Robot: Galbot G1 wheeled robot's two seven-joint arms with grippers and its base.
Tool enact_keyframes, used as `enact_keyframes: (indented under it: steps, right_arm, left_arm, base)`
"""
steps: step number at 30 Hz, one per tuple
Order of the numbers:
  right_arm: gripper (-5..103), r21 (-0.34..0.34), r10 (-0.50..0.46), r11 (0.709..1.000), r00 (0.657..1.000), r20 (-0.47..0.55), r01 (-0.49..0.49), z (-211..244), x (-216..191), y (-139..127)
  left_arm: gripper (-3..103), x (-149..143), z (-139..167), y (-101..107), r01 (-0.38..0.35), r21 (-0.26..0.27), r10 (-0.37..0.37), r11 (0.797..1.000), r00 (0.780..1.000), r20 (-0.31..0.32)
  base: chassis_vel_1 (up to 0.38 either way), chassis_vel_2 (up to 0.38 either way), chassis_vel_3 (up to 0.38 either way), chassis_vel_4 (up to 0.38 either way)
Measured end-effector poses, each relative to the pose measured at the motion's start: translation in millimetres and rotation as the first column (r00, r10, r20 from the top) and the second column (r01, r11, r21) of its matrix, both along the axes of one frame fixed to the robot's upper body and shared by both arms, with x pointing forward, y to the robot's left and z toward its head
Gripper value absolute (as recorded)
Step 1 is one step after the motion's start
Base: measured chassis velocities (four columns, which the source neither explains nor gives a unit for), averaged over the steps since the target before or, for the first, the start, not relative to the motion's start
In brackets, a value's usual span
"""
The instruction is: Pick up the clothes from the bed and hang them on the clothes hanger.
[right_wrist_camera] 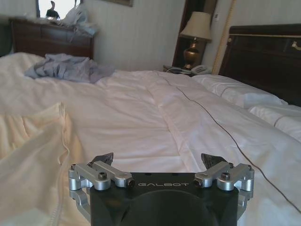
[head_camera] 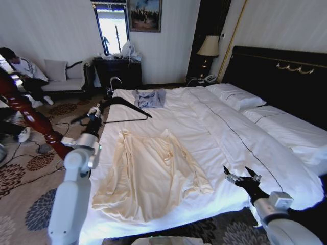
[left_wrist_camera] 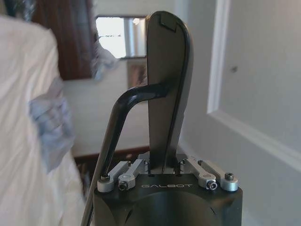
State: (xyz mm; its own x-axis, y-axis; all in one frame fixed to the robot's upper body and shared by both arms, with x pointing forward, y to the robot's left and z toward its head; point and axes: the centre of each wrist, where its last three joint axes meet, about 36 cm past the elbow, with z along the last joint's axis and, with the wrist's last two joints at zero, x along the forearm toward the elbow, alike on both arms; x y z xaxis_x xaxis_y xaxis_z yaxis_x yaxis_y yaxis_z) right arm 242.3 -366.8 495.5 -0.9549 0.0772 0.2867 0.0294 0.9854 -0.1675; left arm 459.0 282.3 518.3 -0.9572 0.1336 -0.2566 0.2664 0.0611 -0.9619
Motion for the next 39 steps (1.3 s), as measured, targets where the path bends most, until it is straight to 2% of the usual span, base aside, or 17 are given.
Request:
enact_keyframes:
  steps: [3, 7, 8, 12, 20, 23, 24, 29, 30, 33, 37, 39]
  right_arm:
    - [100, -0.002, 0.014, 1.0, 1.0, -0.013, -0.014, 3, 12, -4]
    - [100, 0.114, 0.017, 0.993, 0.999, -0.049, -0.011, 14, 43, -12]
    - [100, 0.114, 0.017, 0.993, 0.999, -0.049, -0.011, 14, 43, -12]
    - [100, 0.18, 0.046, 0.983, 0.996, -0.073, -0.032, 21, 86, -19]
    - [100, 0.2, 0.111, 0.977, 0.982, -0.153, -0.079, -3, 148, -17]
    - [100, 0.211, 0.154, 0.971, 0.973, -0.173, -0.117, -16, 190, -2]
    - [100, 0.211, 0.154, 0.971, 0.973, -0.173, -0.117, -16, 190, -2]
    - [100, 0.215, 0.279, 0.948, 0.94, -0.196, -0.236, -31, 252, 56]
    - [100, 0.215, 0.279, 0.948, 0.94, -0.196, -0.236, -31, 252, 56]
    - [100, 0.196, 0.333, 0.935, 0.924, -0.188, -0.296, -31, 290, 89]
    - [100, 0.192, 0.343, 0.932, 0.919, -0.193, -0.308, -38, 320, 107]
    - [100, 0.192, 0.344, 0.932, 0.919, -0.194, -0.308, -39, 323, 108]
  left_arm:
    - [23, 7, -18, -10, 0.019, -0.003, -0.019, 1.0, 0.999, -0.034]
    - [23, 17, -50, -11, 0.03, 0.008, -0.029, 1.0, 0.996, -0.088]
    - [23, 17, -50, -11, 0.03, 0.008, -0.029, 1.0, 0.996, -0.088]
    - [23, 26, -77, -1, -0.008, -0.014, 0.005, 1.0, 0.99, -0.141]
    - [23, 23, -94, 14, -0.08, -0.064, 0.067, 0.995, 0.98, -0.186]
    - [23, 13, -98, 21, -0.103, -0.084, 0.083, 0.991, 0.973, -0.214]
    - [23, 13, -98, 21, -0.103, -0.084, 0.083, 0.991, 0.973, -0.214]
    - [23, 1, -106, 29, -0.138, -0.103, 0.107, 0.985, 0.96, -0.258]
    - [23, 1, -106, 29, -0.138, -0.103, 0.107, 0.985, 0.96, -0.258]
    - [23, 1, -111, 35, -0.161, -0.122, 0.121, 0.979, 0.952, -0.282]
    - [23, 4, -111, 35, -0.161, -0.133, 0.119, 0.978, 0.953, -0.279]
    - [23, 4, -111, 34, -0.16, -0.133, 0.118, 0.978, 0.953, -0.279]
  base:
    - [0.0, 0.0, 0.0, 0.0]
    - [0.0, 0.0, 0.0, 0.0]
    - [0.0, 0.0, 0.0, 0.0]
    - [0.0, 0.0, 0.0, 0.0]
    - [0.0, 0.0, 0.0, 0.0]
    - [0.0, 0.0, 0.0, 0.0]
    - [0.0, 0.0, 0.0, 0.0]
    - [0.0, 0.0, 0.0, 0.0]
    - [0.0, 0.0, 0.0, 0.0]
    - [0.0, 0.0, 0.0, 0.0]
    - [0.0, 0.0, 0.0, 0.0]
    - [0.0, 0.0, 0.0, 0.0]
